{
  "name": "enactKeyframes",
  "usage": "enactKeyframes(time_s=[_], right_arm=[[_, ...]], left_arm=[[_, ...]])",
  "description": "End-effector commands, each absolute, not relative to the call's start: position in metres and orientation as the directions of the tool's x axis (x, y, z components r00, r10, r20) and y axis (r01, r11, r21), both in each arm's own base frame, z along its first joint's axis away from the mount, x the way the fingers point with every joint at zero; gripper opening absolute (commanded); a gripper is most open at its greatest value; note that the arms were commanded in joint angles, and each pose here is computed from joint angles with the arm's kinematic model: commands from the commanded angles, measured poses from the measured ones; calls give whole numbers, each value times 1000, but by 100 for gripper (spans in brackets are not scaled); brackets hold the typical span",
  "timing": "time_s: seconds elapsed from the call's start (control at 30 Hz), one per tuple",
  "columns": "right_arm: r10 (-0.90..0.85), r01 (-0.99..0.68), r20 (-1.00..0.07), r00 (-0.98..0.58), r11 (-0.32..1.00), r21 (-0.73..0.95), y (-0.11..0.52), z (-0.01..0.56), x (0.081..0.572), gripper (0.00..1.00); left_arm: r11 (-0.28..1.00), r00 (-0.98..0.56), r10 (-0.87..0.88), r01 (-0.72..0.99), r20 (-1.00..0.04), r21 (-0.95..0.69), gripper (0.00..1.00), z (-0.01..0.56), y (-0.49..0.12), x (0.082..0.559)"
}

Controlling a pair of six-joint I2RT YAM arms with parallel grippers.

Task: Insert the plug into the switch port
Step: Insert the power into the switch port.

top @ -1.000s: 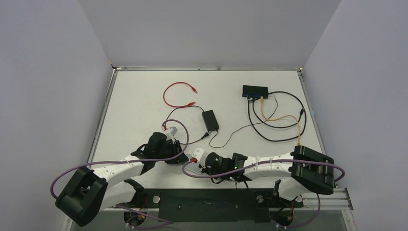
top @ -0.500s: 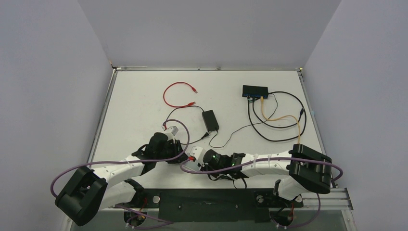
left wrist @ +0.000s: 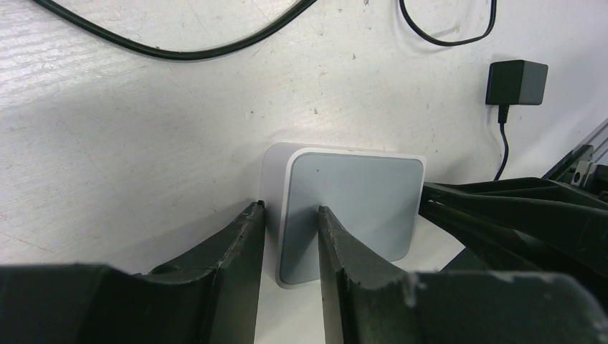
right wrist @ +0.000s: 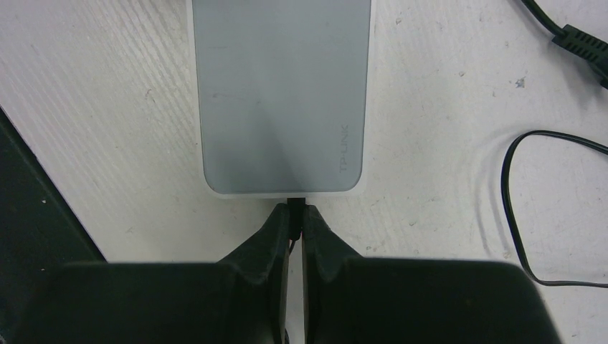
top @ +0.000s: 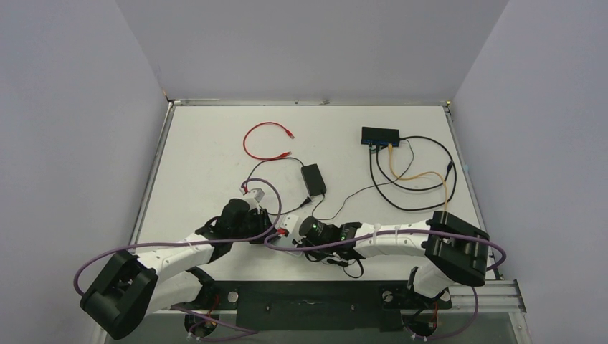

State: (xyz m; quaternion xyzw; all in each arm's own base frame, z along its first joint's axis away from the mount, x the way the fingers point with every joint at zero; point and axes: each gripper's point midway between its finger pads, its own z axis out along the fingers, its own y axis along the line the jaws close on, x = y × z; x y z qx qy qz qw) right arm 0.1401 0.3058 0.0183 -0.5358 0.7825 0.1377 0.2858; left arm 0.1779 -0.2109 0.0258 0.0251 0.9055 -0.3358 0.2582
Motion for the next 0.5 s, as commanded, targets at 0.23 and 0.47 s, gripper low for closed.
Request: enactKeyframes(time_s=[0.23, 0.47], right_arm=[[-492, -944, -862, -126, 326, -47, 393, 105, 174, 0], [-587, -955, -787, -189, 298, 8, 367, 71, 162, 10]], left_arm=[[669, -933, -10, 261, -359, -696, 27, 33, -232, 126], [721, -932, -43, 220, -360, -657, 28, 30, -220, 128]])
